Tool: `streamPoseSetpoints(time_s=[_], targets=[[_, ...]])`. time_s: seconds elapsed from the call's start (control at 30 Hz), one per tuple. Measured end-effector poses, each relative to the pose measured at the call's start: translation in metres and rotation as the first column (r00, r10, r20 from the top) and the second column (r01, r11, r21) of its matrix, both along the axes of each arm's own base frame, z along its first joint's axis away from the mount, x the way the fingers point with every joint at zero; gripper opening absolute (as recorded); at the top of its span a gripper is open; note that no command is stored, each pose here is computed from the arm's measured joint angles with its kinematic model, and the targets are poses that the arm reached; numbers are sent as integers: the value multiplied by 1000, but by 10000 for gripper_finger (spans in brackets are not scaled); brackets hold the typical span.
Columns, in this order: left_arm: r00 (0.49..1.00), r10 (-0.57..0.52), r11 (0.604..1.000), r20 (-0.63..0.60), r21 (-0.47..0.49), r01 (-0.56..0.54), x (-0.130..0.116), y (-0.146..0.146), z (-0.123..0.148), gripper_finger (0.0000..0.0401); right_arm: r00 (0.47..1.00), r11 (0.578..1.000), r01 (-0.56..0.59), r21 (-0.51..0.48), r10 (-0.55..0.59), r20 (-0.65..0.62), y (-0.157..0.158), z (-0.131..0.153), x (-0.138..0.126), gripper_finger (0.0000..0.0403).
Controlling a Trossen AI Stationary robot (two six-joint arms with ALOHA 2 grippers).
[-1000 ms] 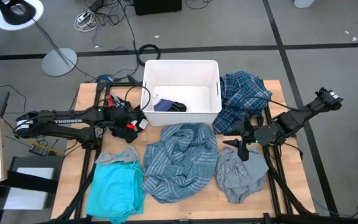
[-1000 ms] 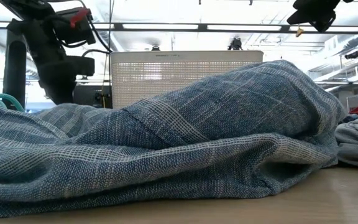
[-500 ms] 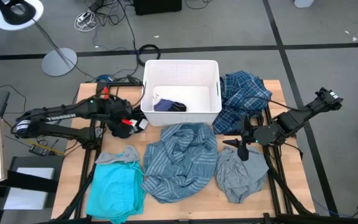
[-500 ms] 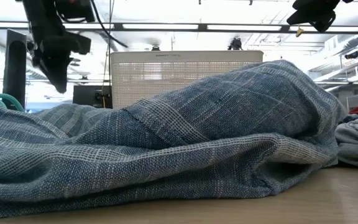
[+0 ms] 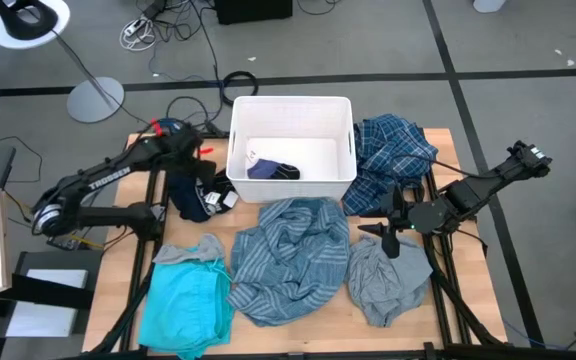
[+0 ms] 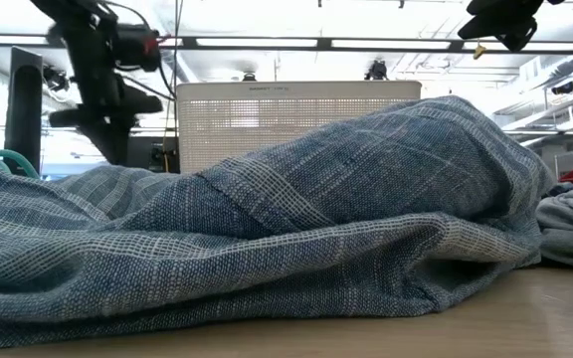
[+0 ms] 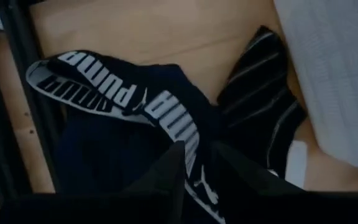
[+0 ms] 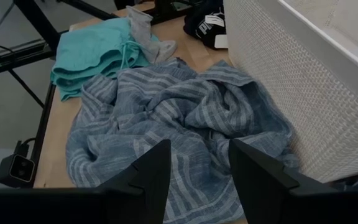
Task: Sort clothes
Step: Put the black boxer shorts into the white laundry bin
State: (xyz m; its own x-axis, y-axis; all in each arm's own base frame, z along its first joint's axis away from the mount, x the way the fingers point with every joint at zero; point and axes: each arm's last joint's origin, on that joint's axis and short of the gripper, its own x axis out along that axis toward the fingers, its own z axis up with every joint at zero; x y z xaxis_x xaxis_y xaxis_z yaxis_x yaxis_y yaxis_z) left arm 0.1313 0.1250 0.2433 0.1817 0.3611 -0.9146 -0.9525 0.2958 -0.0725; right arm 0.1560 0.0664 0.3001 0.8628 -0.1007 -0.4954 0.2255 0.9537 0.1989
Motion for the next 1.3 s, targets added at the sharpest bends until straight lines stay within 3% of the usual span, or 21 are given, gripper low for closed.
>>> streamPoseSetpoints(time_s=[0.23, 0.4, 0.53, 0.7, 0.93, 1.3], targets=[[994, 41, 992, -98, -118, -52, 2, 22, -25, 85, 1000, 1000, -1, -4, 1, -7, 1, -1, 2, 164], [990, 26, 991, -141, -126, -44, 9, 30, -37, 85, 1000, 1000, -2, -9, 2, -17, 2, -3, 3, 164], [991, 4, 994, -132, -107, -18, 17, 39, -45, 85, 1000, 1000, -2, -10, 2, -18, 3, -4, 5, 164], [996, -82, 987, -36, -141, 76, 28, 47, -54, 83, 1000, 1000, -3, -14, 2, -26, 5, -6, 9, 164], [993, -115, 978, -25, -180, 109, 35, 51, -65, 9, 999, 1000, -3, -20, 3, -36, 10, -11, 19, 164], [979, -178, 970, -98, -184, 158, 25, 36, -52, 1, 997, 999, -3, -39, 0, -77, 17, -22, 31, 164]])
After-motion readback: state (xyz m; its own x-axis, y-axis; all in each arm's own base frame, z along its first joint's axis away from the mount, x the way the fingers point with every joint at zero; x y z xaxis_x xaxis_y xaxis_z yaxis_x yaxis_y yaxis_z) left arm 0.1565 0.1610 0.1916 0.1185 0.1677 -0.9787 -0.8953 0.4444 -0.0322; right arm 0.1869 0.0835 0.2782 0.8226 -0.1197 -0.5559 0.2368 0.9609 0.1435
